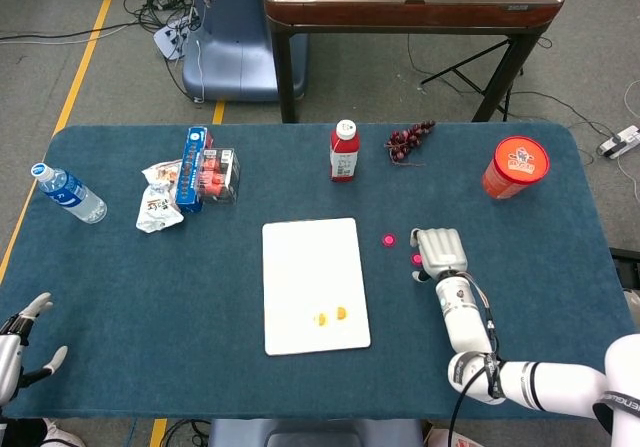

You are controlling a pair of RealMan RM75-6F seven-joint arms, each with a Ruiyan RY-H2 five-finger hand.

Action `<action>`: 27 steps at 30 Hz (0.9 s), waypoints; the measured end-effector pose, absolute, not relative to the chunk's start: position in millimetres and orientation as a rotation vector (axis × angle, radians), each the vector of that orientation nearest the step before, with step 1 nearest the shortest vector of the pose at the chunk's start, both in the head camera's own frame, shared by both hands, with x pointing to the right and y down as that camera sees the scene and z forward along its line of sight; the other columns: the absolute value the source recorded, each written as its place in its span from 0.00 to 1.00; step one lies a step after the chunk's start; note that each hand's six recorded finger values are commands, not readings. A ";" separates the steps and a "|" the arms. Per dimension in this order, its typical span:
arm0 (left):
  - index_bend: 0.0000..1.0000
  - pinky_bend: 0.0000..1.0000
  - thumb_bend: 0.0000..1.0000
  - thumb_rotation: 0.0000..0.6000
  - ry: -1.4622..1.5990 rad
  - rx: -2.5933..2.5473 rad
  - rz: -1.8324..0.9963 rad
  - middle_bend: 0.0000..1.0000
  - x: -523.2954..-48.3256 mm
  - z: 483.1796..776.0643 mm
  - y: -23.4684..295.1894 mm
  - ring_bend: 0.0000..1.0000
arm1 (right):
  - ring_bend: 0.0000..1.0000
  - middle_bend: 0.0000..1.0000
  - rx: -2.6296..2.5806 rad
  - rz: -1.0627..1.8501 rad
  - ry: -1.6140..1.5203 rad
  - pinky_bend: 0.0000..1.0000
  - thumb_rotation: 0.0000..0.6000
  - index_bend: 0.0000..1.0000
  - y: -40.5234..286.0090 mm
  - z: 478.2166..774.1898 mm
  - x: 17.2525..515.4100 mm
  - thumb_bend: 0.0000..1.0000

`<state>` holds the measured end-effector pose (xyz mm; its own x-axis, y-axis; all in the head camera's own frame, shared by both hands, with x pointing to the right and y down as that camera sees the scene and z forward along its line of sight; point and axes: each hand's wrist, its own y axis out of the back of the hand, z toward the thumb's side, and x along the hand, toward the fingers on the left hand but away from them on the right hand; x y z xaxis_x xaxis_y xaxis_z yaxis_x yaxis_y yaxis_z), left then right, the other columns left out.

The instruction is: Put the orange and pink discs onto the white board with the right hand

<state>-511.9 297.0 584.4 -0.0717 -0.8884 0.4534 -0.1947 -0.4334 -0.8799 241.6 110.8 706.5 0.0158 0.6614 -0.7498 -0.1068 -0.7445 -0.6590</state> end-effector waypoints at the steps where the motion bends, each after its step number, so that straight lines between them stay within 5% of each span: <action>1: 0.14 0.50 0.29 1.00 1.175 -1.630 -1.553 0.24 -512.3 584.5 297.3 0.26 | 1.00 1.00 -1.741 1.795 -0.571 1.00 1.00 0.37 109.9 709.5 242.6 0.16; 27: 0.14 0.50 0.29 1.00 1.184 -1.634 -1.576 0.24 -518.8 588.6 305.1 0.26 | 1.00 1.00 -1.737 1.889 -0.576 1.00 1.00 0.41 107.9 743.6 246.2 0.21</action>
<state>-518.8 305.1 588.6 -0.0880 -0.8798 0.4671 -0.2037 -0.4431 -0.8730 246.2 107.9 743.6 -0.0554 0.6228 -0.7804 -0.0809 -0.7819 -0.6182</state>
